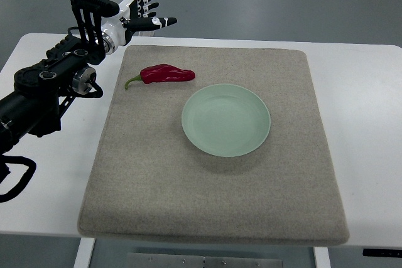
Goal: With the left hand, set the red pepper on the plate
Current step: 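Move the left hand over the red pepper and lower it, then close the left hand fingers around the red pepper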
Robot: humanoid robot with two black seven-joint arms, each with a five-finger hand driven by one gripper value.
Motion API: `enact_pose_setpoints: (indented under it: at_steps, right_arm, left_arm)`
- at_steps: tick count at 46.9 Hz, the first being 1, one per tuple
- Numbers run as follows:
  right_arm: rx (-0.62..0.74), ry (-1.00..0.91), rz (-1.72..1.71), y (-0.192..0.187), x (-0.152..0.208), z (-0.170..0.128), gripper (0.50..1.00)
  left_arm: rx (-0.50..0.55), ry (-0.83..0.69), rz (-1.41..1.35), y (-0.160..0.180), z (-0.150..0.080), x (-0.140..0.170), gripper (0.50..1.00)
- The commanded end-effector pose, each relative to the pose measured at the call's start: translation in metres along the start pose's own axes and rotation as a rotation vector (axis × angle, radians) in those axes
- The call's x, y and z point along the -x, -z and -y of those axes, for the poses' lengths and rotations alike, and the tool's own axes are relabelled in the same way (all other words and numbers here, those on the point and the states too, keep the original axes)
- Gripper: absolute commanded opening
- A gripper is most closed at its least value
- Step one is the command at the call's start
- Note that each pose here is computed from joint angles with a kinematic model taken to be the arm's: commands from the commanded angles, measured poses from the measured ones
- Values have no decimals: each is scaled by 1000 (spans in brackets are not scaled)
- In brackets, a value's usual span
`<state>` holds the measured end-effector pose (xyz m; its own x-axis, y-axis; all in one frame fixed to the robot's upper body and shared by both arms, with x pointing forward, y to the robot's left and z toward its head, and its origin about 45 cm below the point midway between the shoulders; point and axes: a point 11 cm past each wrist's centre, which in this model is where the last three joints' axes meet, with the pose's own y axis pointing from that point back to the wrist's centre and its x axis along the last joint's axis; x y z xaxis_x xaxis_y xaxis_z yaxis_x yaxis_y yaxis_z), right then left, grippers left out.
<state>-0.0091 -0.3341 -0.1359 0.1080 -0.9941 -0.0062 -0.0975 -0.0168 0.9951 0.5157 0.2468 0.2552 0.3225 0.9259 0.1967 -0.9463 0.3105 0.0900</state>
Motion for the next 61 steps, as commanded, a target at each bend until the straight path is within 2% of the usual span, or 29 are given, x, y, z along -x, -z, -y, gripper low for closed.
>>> enact_pose_setpoints:
  at_steps: [1, 19, 35, 48, 61]
  right_arm:
    - [0, 0, 0, 0, 0, 0, 928]
    - [0, 0, 0, 0, 0, 0, 928]
    - [0, 0, 0, 0, 0, 0, 928]
    - [0, 0, 0, 0, 0, 0, 928]
    - [0, 0, 0, 0, 0, 0, 928]
  left_arm:
    - [-14, 24, 78, 3, -2, 0, 979]
    - [-67, 198, 544, 9, -2, 20, 979]
    - [-81, 309, 978, 4, -8, 10, 977]
    - [-111, 393, 1002, 15, -13, 15, 973]
    - [-146, 443, 974, 17, -15, 16, 928]
